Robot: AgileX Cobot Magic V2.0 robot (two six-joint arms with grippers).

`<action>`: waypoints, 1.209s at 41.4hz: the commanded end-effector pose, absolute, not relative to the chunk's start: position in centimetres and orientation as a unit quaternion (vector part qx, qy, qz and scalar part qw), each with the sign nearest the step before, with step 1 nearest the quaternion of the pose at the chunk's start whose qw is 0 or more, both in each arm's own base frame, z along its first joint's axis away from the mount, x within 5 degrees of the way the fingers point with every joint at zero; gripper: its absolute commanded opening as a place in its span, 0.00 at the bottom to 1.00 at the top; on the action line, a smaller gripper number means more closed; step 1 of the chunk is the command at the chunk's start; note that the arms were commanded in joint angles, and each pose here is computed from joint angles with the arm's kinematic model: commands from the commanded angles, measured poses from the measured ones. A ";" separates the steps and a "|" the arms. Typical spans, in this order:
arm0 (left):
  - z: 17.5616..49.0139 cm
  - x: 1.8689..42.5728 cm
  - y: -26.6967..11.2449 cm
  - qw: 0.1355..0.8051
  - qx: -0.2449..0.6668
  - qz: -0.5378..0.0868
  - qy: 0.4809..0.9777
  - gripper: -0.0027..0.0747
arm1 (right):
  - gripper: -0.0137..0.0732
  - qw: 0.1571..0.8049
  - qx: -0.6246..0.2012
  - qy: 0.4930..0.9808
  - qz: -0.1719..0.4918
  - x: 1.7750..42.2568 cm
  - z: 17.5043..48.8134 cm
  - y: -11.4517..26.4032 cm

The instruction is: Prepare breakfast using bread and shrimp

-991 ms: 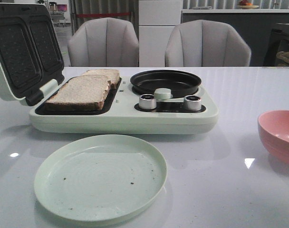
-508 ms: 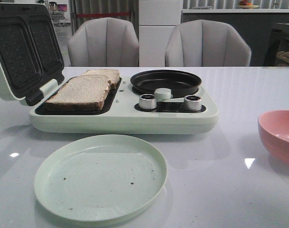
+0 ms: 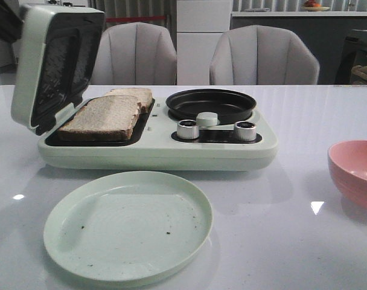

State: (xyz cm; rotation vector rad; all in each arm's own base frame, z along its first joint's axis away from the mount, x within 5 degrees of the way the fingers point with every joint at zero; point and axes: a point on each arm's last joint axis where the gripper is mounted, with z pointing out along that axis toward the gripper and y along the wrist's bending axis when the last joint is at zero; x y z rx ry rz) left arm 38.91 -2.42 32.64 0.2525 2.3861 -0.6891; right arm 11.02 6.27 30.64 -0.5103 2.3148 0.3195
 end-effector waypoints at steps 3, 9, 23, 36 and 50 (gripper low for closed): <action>37.7 36.7 -5.3 0.379 0.146 -0.263 0.875 0.16 | 0.81 0.405 -0.196 0.883 0.131 11.3 31.9 6.4; 38.7 35.1 -6.5 0.385 0.180 -0.242 0.872 0.17 | 0.81 0.405 -0.196 0.883 0.131 11.3 31.9 6.4; 41.5 26.0 -5.8 0.456 0.196 -0.180 0.849 0.17 | 0.81 0.405 -0.196 0.883 0.131 11.3 31.9 6.4; 39.8 16.7 -5.0 0.499 0.189 -0.168 0.829 0.16 | 0.81 0.405 -0.196 0.883 0.131 11.3 31.9 6.4; 37.9 10.6 -4.8 0.508 0.206 -0.177 0.817 0.16 | 0.81 0.413 -0.195 0.880 0.133 11.4 32.1 6.4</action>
